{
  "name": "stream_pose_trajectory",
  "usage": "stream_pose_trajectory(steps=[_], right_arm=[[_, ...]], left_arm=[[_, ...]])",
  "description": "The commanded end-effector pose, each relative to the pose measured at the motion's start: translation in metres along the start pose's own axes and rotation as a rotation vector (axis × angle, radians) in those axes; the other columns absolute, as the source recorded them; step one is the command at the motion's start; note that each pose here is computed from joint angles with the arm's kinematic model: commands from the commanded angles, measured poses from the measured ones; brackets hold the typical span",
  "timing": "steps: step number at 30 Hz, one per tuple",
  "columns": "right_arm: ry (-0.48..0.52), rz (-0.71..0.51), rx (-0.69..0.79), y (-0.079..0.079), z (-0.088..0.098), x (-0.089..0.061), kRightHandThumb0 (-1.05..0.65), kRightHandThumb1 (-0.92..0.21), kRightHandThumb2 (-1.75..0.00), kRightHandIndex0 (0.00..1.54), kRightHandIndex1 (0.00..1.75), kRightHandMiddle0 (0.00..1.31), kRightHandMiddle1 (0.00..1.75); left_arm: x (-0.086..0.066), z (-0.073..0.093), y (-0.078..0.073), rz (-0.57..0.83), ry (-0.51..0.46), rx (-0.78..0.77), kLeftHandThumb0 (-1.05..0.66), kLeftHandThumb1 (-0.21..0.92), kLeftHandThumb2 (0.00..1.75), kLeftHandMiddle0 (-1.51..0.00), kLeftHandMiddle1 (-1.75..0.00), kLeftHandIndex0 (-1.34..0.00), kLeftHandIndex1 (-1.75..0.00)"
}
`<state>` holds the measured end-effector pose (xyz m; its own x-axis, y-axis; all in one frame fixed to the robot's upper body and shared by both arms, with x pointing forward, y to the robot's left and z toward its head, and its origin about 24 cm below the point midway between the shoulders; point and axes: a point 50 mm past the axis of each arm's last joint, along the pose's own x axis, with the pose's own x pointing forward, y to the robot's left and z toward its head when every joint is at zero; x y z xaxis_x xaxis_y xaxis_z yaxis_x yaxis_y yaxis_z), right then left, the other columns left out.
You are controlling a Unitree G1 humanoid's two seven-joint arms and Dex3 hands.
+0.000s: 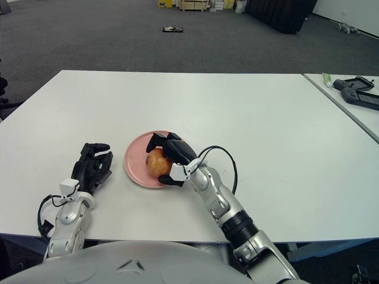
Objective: Put the apple into the plate.
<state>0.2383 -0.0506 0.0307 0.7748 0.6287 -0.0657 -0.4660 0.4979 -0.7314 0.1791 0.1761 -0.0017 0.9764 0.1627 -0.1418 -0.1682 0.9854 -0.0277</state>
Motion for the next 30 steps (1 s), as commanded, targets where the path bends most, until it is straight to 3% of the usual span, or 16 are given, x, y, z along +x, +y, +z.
stream_pose_trajectory(steps=[1,5,10,12,13,16,19,30], right_arm=[[0.109,0.054,-0.083,0.0162,-0.0232,-0.0086,-0.01,0.07,-1.74,0.91,1.74,0.68,1.70],[0.106,0.007,-0.117,0.0173,-0.0231,-0.0073,-0.01,-0.01,-1.64,0.86,1.74,0.64,1.66],[0.098,-0.044,-0.142,0.0180,-0.0229,-0.0070,-0.01,-0.35,-1.24,0.60,1.75,0.43,1.61],[0.083,-0.067,-0.158,0.0179,-0.0226,-0.0071,-0.19,-0.56,-0.99,0.32,1.71,0.35,1.68],[0.065,-0.083,-0.166,0.0175,-0.0220,-0.0072,-0.37,-0.59,-0.96,0.21,1.58,0.23,1.60],[0.036,-0.109,-0.175,0.0172,-0.0216,-0.0076,-0.60,-0.62,-0.95,0.07,1.35,0.07,1.41],[0.012,-0.129,-0.177,0.0168,-0.0212,-0.0080,-0.69,-0.66,-0.92,0.02,1.17,0.02,1.27],[-0.022,-0.182,-0.093,0.0103,-0.0161,-0.0136,-0.74,-0.75,-0.79,0.00,0.59,0.00,0.81]], left_arm=[[-0.0047,-0.0107,0.0011,0.007,0.062,0.008,-0.35,0.92,0.54,-0.37,-1.47,-0.19,-1.75],[-0.0049,-0.0105,0.0015,0.002,0.056,0.016,-0.35,0.92,0.54,-0.37,-1.48,-0.19,-1.75],[-0.0052,-0.0104,0.0014,0.003,0.055,0.016,-0.35,0.92,0.54,-0.37,-1.48,-0.19,-1.75],[-0.0054,-0.0106,0.0015,0.005,0.057,0.019,-0.35,0.92,0.54,-0.37,-1.48,-0.19,-1.75],[-0.0052,-0.0107,0.0020,0.006,0.058,0.022,-0.35,0.92,0.53,-0.37,-1.48,-0.19,-1.75],[-0.0051,-0.0110,0.0026,0.007,0.060,0.026,-0.35,0.92,0.53,-0.38,-1.48,-0.19,-1.75],[-0.0055,-0.0106,0.0025,0.005,0.058,0.031,-0.35,0.92,0.54,-0.38,-1.48,-0.19,-1.75],[-0.0066,-0.0099,0.0019,0.019,0.062,0.025,-0.35,0.92,0.54,-0.36,-1.48,-0.19,-1.75]])
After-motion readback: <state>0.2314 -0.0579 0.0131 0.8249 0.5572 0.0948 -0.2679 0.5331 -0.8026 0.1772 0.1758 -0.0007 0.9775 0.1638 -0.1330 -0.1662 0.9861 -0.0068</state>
